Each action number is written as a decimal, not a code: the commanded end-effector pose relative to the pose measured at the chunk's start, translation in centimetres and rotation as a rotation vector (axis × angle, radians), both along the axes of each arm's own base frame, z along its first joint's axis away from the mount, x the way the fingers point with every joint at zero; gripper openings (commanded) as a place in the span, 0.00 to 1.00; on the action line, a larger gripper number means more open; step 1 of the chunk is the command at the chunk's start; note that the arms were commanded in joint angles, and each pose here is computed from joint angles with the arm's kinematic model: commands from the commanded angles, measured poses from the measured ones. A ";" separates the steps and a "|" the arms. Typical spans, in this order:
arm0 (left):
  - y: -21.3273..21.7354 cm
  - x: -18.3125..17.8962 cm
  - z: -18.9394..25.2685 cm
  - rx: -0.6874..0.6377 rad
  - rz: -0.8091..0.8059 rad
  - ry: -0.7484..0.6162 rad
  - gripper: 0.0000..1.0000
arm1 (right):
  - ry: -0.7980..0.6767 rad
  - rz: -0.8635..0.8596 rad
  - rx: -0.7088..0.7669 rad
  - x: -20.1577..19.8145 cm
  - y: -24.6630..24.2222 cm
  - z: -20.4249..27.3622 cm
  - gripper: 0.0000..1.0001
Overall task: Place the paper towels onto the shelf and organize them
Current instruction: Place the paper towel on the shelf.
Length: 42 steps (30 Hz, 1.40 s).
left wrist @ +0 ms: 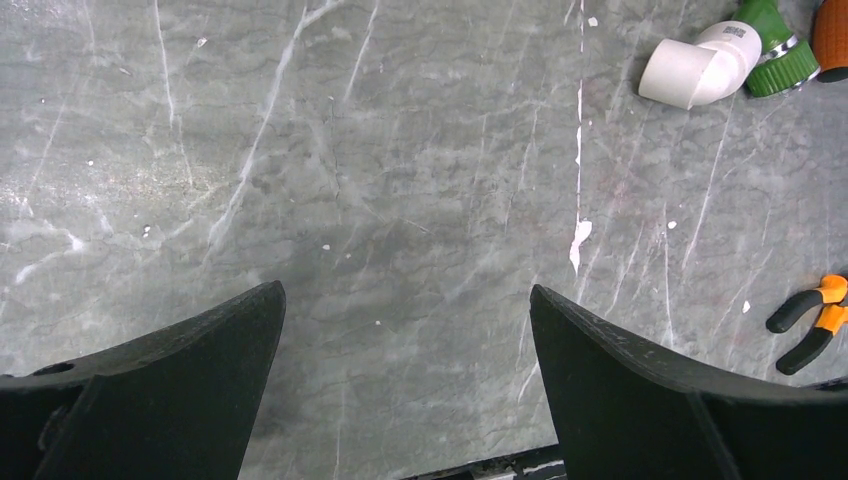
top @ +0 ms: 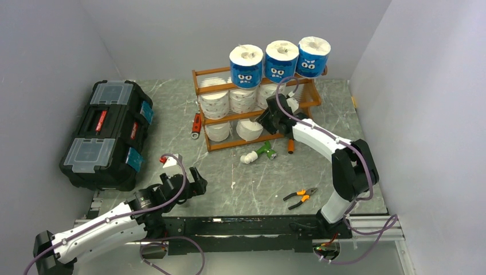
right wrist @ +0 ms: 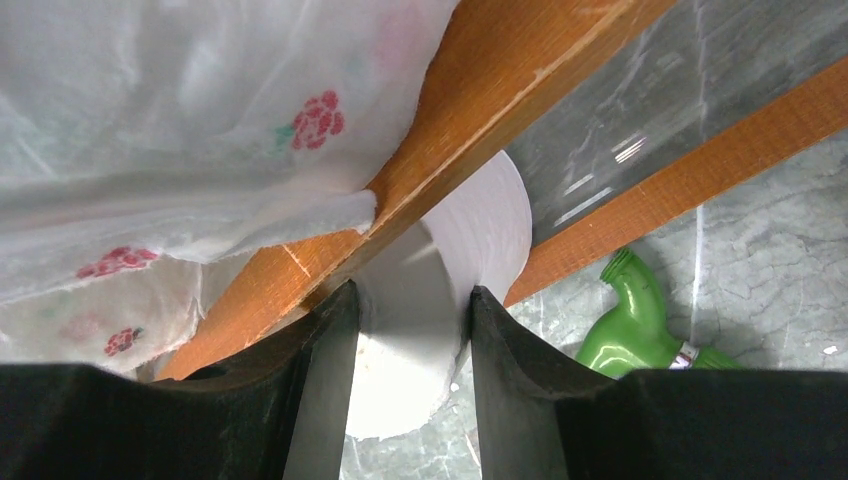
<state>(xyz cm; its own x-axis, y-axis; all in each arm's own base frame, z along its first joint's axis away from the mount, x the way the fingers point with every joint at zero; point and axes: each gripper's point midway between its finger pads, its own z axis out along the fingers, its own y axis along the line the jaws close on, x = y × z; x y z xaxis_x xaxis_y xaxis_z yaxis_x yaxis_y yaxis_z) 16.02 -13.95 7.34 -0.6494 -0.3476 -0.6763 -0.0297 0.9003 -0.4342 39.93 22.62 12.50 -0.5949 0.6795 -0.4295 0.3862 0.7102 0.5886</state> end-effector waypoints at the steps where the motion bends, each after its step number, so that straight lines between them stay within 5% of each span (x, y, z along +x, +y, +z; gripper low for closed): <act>1: 0.0 0.3 1.1 -0.026 0.022 -0.025 0.99 | -0.084 0.005 0.081 2.2 2.2 2.7 0.11; 19: -0.2 0.1 0.9 -0.034 0.011 -0.013 0.99 | -0.065 0.031 0.076 0.6 2.1 2.3 0.55; 42: -0.4 0.0 1.0 -0.046 0.011 -0.004 0.99 | -0.109 0.054 0.028 -2.3 0.2 4.5 0.73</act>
<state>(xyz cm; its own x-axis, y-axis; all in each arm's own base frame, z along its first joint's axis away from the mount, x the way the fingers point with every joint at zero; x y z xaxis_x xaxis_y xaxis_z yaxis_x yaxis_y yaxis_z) 15.92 -14.02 7.52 -0.6496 -0.3582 -0.6706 -0.0292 0.8932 -0.4487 38.27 23.25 14.54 -0.6067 0.6712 -0.4259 0.3375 0.7025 0.6265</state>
